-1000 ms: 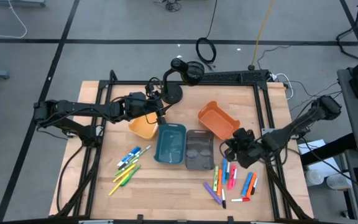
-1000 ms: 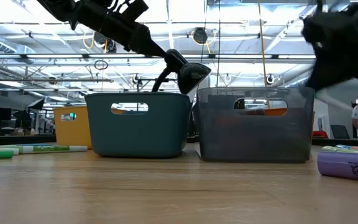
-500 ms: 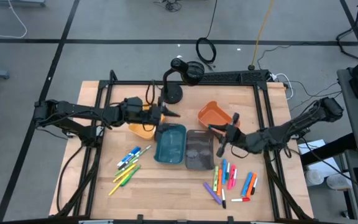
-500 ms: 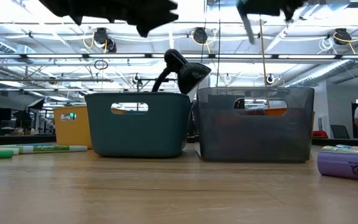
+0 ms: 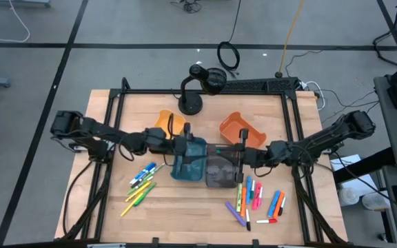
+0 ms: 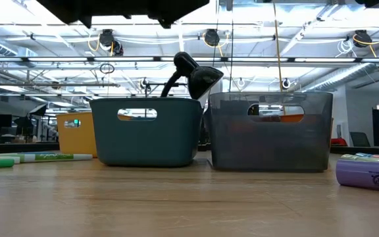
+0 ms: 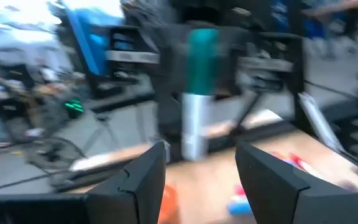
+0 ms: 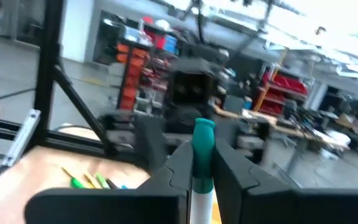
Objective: Pick & Place Markers
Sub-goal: Put the right white and green highlighter into the yellow bin
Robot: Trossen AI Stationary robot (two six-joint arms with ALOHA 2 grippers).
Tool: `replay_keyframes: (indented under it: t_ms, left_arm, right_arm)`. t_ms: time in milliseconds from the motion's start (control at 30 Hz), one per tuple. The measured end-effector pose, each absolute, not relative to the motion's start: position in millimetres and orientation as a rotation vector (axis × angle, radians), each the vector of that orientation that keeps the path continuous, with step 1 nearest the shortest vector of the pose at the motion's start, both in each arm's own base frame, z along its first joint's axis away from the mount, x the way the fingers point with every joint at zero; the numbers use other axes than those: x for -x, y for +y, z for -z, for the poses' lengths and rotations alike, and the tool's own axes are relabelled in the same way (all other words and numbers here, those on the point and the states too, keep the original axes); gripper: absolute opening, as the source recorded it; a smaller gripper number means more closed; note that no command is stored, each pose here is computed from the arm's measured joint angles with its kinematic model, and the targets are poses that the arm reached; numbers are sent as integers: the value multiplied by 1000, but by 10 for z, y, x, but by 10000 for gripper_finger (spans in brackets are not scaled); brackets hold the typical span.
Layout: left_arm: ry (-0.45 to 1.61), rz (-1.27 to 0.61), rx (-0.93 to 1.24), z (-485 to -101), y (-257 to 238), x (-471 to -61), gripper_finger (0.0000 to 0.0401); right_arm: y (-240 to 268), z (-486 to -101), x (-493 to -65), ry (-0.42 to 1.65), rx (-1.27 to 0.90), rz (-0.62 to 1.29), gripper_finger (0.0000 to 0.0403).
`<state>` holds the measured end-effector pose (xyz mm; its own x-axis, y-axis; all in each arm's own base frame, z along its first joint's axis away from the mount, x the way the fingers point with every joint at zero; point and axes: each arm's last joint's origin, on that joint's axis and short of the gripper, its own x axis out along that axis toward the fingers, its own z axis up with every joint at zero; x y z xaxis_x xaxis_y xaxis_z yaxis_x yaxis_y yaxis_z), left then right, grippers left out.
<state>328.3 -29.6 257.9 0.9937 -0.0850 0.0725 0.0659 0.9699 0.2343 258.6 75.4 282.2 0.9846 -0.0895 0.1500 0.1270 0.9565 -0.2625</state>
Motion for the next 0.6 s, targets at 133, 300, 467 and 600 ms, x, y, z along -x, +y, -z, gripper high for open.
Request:
replay_keyframes:
  t_ms: [133,300,467,600]
  left_arm:
    - [-140,62,-174,-2544,-298,-3362,200]
    - [-133,80,-166,-2531,-320,-3511,200]
    - [-114,80,-169,-2476,-333,-3685,200]
    - [-109,82,-176,-2447,-343,-3778,200]
  right_arm:
    - [760,-2796,-2606,-130,293,112,30]
    - [761,-2794,-2609,-130,290,111,28]
    - [761,-2794,-2608,-132,271,110,30]
    - [761,-2794,-2608,-131,269,111,28]
